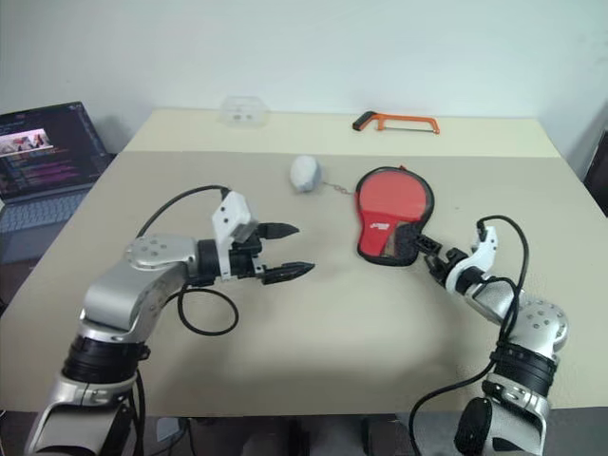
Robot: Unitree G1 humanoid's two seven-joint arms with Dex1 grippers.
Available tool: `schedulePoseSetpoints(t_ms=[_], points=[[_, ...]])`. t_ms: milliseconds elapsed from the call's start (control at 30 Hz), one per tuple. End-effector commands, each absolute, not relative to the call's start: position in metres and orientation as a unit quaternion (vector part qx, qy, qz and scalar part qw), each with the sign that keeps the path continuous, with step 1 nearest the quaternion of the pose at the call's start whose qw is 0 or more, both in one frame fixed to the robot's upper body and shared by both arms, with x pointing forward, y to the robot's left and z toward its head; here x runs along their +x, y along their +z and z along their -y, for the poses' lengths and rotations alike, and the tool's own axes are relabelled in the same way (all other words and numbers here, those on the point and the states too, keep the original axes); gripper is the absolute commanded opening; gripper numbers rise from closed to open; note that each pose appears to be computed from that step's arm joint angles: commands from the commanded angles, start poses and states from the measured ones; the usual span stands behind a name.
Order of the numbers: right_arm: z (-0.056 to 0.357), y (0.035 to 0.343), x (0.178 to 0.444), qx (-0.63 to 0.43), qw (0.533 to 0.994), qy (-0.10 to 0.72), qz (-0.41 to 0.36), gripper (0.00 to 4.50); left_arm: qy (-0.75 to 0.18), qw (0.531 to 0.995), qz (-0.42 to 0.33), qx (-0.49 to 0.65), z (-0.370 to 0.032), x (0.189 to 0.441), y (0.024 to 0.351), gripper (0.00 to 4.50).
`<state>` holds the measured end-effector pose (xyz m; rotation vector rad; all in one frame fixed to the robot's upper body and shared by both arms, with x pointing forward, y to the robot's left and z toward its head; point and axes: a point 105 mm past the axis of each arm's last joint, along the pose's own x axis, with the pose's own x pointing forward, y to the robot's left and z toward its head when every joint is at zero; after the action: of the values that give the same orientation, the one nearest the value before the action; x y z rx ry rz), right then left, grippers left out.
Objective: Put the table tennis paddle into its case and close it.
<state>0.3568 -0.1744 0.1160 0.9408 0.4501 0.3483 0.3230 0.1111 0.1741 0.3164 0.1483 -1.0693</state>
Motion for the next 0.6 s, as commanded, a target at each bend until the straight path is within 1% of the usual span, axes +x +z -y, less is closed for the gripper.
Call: schedulePoseSetpoints(t_ms=[33, 200, 367, 467, 567, 600], points=[[0.154, 0.124, 0.362, 0.454, 0.842, 0.200, -0.212, 4.50, -0.502, 0.849, -0.050, 0.158, -0.112, 0.319, 0.185, 4.47], [0.136, 0.124, 0.366, 0.456, 0.834, 0.221, -0.220, 4.50, -0.496, 0.852, -0.051, 0.159, -0.113, 0.319, 0.185, 4.47], [0.129, 0.122, 0.371, 0.459, 0.831, 0.221, -0.222, 4.50, -0.491, 0.854, -0.051, 0.163, -0.112, 0.319, 0.185, 4.47], [0.133, 0.115, 0.375, 0.456, 0.837, 0.201, -0.225, 3.90, -0.491, 0.853, -0.051, 0.166, -0.112, 0.318, 0.185, 4.50], [0.133, 0.110, 0.375, 0.452, 0.840, 0.193, -0.231, 2.82, -0.490, 0.854, -0.052, 0.169, -0.112, 0.319, 0.185, 4.50], [0.134, 0.108, 0.375, 0.451, 0.840, 0.189, -0.233, 2.53, -0.490, 0.854, -0.052, 0.169, -0.112, 0.319, 0.185, 4.50]])
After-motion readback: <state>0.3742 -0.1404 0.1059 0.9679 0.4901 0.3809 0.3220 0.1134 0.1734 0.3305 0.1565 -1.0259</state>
